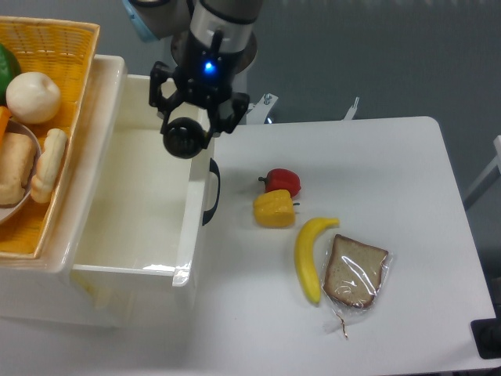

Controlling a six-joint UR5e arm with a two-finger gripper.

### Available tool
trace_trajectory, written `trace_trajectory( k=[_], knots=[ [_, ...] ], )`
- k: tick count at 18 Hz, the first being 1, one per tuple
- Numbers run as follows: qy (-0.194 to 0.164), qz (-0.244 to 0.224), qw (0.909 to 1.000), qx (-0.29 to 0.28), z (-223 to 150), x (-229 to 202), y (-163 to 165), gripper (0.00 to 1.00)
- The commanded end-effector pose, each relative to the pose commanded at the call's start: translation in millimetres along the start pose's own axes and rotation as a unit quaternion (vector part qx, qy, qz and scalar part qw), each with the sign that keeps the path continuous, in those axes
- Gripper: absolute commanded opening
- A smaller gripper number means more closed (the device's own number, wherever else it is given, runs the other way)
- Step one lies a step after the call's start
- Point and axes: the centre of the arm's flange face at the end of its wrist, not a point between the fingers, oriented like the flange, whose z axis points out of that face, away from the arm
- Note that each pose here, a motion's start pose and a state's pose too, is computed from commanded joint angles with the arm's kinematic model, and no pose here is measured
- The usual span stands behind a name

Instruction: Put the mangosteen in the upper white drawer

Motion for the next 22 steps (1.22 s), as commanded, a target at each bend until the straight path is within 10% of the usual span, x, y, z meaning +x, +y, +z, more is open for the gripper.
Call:
trace_trajectory(
  k=[9,16,22],
  knots=[
    [0.001,0.012,0.9999,-0.004,6.6,7.6,-4.6,0.97],
    [-0.003,0.022,0.9997,-0.001,4.3,6.4,-6.3,1.0],
    [-0.139,0.028,0.9887,-0.047,-2.7,-39.9,-4.3,1.0]
  ],
)
